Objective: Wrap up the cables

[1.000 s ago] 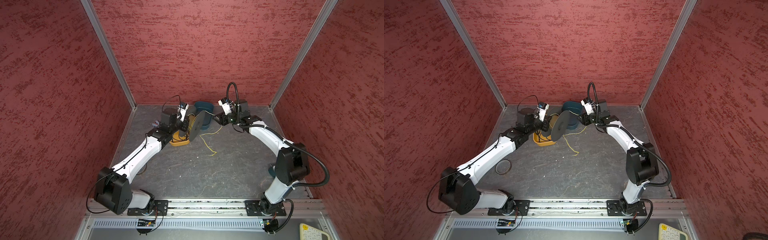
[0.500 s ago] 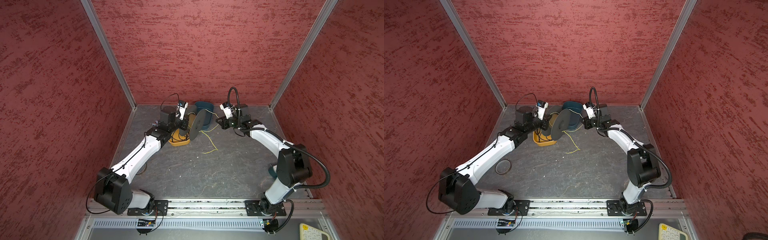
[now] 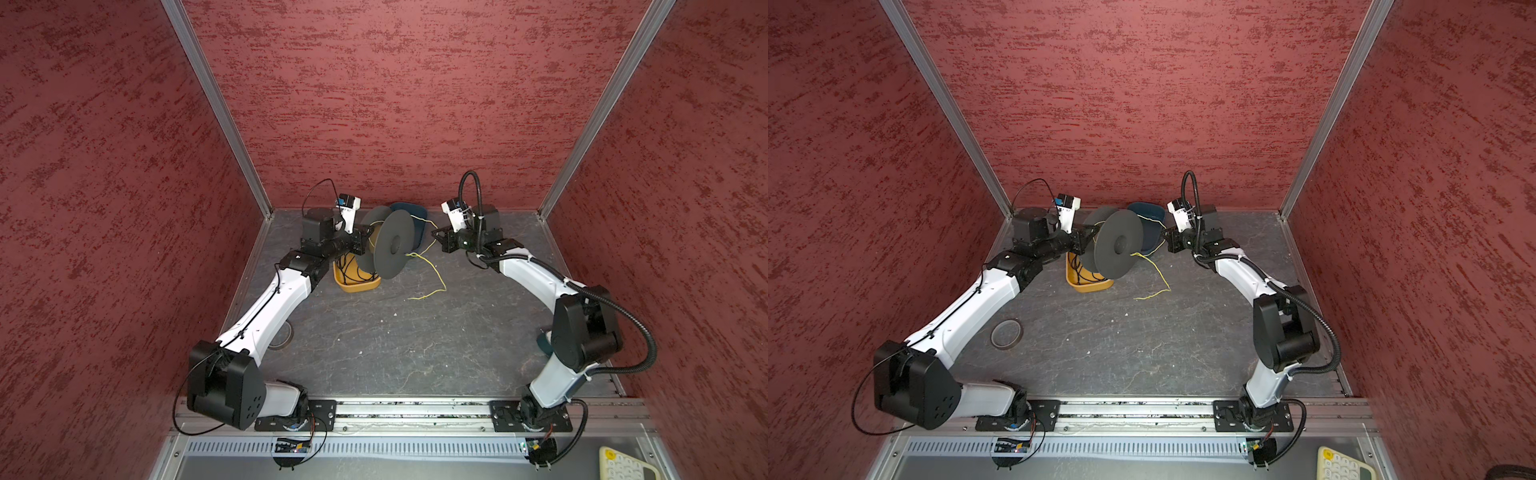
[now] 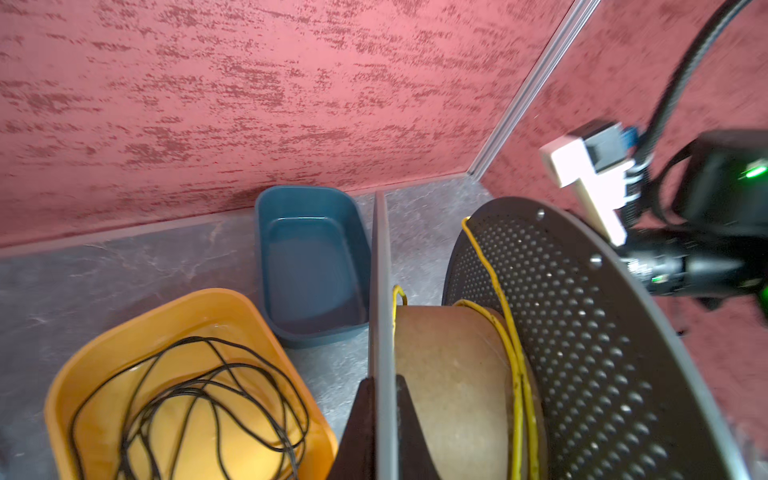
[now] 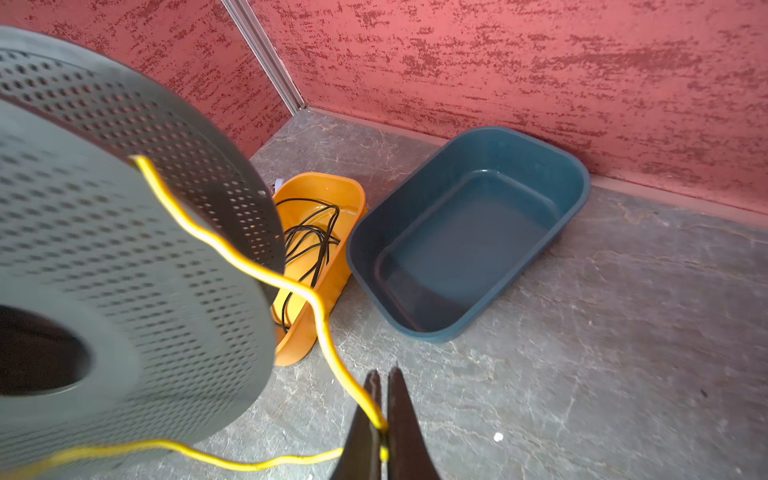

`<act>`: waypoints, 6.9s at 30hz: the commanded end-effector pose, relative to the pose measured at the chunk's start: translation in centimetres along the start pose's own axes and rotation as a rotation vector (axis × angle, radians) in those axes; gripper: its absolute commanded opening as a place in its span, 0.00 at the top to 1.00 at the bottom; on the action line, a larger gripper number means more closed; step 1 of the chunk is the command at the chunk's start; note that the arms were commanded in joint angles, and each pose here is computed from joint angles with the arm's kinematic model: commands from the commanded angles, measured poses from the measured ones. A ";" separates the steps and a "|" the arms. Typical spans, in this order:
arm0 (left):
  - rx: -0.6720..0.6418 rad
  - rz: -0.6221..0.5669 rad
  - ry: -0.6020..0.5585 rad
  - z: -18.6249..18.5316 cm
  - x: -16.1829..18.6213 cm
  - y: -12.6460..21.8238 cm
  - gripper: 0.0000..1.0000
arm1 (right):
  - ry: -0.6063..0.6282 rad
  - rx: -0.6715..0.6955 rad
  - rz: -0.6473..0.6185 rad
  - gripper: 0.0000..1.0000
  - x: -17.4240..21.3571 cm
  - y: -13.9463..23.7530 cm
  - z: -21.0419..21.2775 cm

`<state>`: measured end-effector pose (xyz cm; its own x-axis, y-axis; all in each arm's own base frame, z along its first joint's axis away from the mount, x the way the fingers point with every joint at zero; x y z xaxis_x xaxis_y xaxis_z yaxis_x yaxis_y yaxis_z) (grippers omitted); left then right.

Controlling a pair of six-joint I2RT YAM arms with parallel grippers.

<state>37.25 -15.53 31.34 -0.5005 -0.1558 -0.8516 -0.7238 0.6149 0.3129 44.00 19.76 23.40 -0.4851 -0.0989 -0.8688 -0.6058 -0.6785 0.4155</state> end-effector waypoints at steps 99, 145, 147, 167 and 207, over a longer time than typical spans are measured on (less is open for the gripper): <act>-0.056 -0.409 0.377 2.2 -9.2 2.4 1.00 | 0.383 0.694 0.047 0.29 3.9 2.0 2.0; -0.003 -0.296 0.423 1.4 -9.0 1.7 1.00 | 0.740 0.037 -0.117 0.47 1.9 -4.0 10.3; -0.005 -0.295 0.423 1.4 -8.9 1.7 1.00 | 0.731 0.020 -0.121 0.52 2.1 -4.2 10.5; -0.295 -0.271 0.331 5.8 -8.7 -1.4 1.00 | 0.785 0.004 -0.174 1.00 3.6 -0.1 17.6; -0.463 -0.099 0.006 1.8 -2.5 -6.4 1.00 | 0.551 0.038 -0.374 1.00 -10.5 6.9 16.2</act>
<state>44.48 -17.45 29.05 -0.4851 -0.2115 -0.8485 -0.8719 0.1918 0.4506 34.44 29.50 34.76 0.0768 -0.3192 -0.9446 -0.6644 -0.7228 0.1902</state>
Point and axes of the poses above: each gripper's point midway between its finger pads, its own y axis back along the fingers, its own z axis along the line the jaws close on, x = y × z, the point moved 4 cm from there along y, back along the fingers, and after that the axes turned 4 degrees about y, right-handed, at the moved point
